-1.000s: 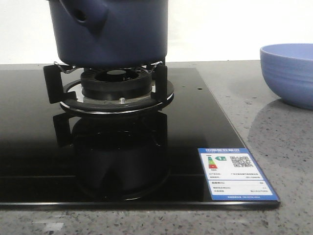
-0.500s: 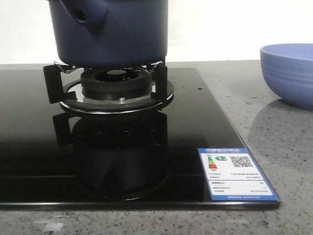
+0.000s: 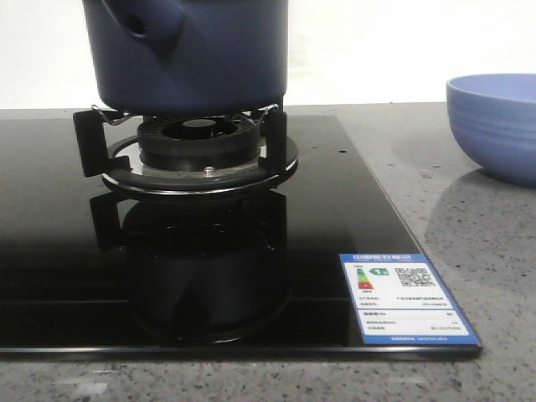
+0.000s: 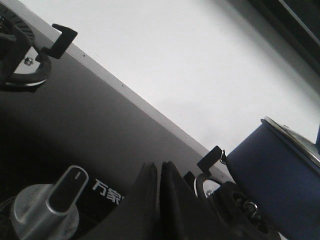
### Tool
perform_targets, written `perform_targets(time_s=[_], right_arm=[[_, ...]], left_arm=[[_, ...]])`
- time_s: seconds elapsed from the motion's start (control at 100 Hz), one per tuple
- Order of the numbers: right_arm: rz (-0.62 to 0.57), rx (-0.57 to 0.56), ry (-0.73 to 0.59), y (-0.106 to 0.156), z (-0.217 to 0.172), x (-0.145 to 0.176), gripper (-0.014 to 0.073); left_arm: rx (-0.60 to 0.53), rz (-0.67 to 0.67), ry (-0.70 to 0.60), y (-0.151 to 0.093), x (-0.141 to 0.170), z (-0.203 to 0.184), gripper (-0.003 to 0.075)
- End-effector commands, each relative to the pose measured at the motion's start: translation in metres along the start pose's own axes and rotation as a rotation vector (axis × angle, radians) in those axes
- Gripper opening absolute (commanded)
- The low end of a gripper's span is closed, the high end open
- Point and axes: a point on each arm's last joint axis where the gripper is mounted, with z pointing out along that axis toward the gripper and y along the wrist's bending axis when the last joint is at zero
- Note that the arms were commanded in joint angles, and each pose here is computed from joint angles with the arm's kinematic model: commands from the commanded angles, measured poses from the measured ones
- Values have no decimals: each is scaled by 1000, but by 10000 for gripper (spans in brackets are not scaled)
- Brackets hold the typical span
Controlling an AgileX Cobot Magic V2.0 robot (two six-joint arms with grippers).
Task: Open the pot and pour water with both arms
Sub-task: 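Grasp the blue lid knob with the left gripper and lift lid off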
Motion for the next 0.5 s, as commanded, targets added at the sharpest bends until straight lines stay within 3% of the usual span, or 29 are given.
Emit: perform_targets(time_s=[0.0, 0.09, 0.29, 0.49], right_arm=[[-30, -37, -52, 11, -4, -17, -61], [-169, -61, 1, 26, -8, -33, -60], [-423, -103, 249, 58, -1, -68, -60], [-471, -175, 255, 80, 11, -97, -62]], left_arm=[[66, 39, -51, -19, -19, -7, -20], [86, 152, -5, -40, -37, -11, -20], [150, 470, 152, -88, -75, -6, -20], [298, 535, 194, -116, -95, 7, -20]])
